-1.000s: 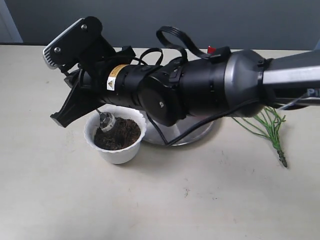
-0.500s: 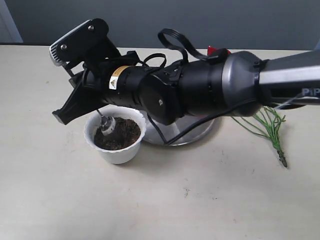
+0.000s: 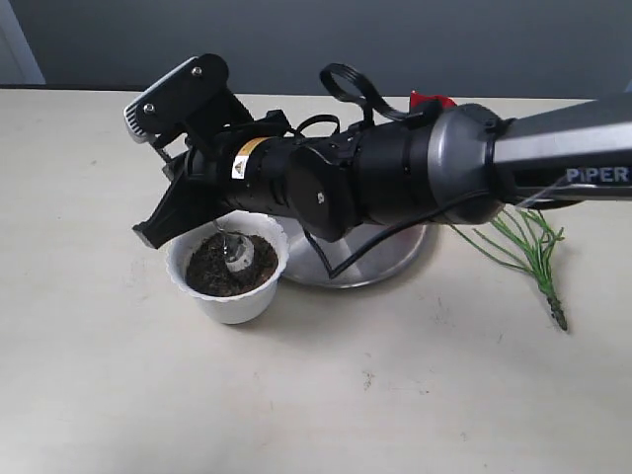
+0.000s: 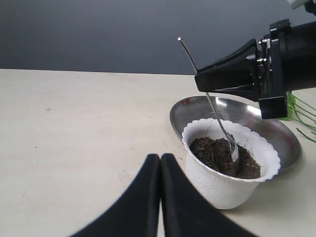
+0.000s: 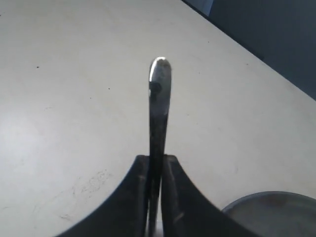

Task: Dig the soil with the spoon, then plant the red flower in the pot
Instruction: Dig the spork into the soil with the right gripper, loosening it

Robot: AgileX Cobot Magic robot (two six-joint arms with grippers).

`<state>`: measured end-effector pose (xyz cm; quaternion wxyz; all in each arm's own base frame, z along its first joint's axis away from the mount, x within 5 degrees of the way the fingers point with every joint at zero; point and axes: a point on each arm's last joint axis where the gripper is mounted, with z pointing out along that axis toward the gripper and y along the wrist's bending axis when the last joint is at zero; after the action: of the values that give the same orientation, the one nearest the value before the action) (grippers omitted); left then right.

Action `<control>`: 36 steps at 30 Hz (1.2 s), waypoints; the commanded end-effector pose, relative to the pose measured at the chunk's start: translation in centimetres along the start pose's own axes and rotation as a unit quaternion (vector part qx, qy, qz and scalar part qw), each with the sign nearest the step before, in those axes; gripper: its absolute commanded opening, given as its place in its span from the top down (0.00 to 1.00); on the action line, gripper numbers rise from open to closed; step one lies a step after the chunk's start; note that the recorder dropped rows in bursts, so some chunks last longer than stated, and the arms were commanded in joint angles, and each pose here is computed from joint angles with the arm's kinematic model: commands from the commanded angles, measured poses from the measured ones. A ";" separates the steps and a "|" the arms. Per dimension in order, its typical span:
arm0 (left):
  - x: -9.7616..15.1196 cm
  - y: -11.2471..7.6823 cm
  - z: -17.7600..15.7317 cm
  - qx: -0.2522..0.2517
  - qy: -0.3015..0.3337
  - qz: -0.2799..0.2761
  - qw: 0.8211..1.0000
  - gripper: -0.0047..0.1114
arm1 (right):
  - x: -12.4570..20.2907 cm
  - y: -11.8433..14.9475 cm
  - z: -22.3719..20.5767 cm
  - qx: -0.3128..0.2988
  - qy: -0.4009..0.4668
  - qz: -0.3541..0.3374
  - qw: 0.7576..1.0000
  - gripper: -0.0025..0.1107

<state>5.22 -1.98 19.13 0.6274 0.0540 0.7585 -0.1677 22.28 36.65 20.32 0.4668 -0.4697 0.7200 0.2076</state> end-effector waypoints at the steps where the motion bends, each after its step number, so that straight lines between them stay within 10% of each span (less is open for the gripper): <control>1: 0.0 -0.1 0.0 0.005 -0.003 0.000 1.000 0.96 | -0.2 -0.5 0.2 0.014 -0.024 -0.002 1.000 0.98; 36: 0.0 -0.1 0.0 0.005 -0.003 0.000 1.000 0.96 | -1.4 -0.4 -0.8 0.014 -0.041 0.056 0.997 0.98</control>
<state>5.22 -1.98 19.13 0.6274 0.0540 0.7585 -0.1677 22.56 36.79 20.37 0.4738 -0.4213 0.7373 0.2334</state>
